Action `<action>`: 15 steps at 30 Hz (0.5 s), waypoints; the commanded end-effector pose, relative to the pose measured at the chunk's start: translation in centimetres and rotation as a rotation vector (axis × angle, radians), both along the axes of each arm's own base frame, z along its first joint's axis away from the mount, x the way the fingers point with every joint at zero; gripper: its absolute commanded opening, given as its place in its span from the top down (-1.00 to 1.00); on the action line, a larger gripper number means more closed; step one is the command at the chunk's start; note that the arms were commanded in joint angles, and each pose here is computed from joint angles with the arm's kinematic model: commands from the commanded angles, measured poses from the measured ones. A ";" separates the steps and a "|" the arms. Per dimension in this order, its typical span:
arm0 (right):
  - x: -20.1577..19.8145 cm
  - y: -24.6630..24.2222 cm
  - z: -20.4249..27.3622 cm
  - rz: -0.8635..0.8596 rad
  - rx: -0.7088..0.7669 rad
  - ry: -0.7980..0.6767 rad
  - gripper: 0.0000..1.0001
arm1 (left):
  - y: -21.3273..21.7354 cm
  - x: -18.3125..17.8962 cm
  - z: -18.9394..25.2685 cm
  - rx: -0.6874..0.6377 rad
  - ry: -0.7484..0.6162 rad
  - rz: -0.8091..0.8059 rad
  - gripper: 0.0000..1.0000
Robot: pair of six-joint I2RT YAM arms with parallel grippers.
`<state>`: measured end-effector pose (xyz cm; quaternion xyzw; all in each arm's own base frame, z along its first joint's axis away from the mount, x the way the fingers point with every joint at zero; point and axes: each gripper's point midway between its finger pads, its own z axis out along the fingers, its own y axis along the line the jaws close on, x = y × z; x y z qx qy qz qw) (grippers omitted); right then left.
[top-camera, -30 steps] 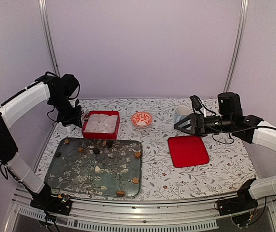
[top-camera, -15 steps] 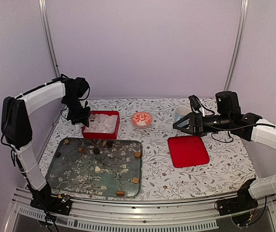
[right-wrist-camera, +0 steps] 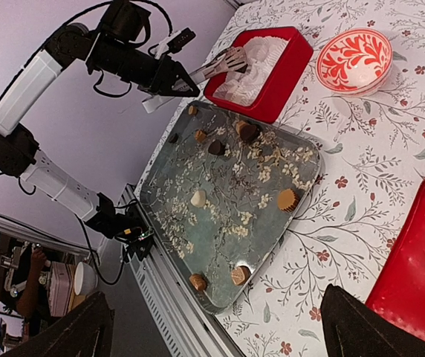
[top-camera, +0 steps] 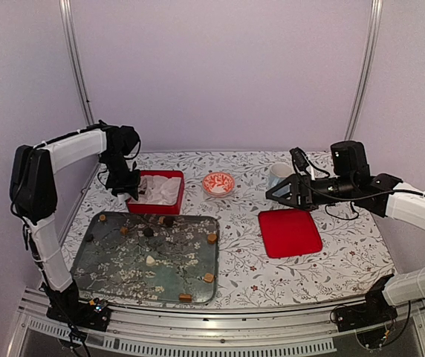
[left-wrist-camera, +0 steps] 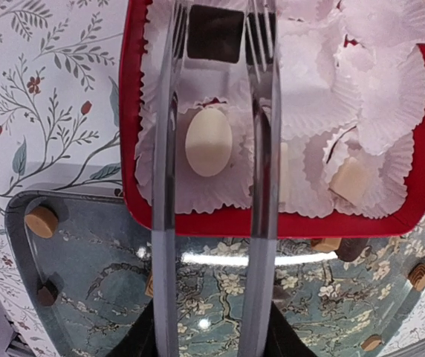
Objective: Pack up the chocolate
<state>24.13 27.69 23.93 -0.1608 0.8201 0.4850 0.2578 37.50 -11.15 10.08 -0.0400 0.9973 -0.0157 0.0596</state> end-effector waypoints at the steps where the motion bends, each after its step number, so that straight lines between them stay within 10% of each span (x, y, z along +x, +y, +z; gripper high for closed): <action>1: 0.6 -0.1 0.5 -0.009 -0.013 -0.025 -0.98 | 0.0 1.2 1.0 -0.023 -0.048 0.010 0.27; 15: 0.4 0.0 1.6 0.013 -0.005 -0.062 -0.98 | -1.1 -2.0 5.9 -0.142 -0.121 -0.004 0.19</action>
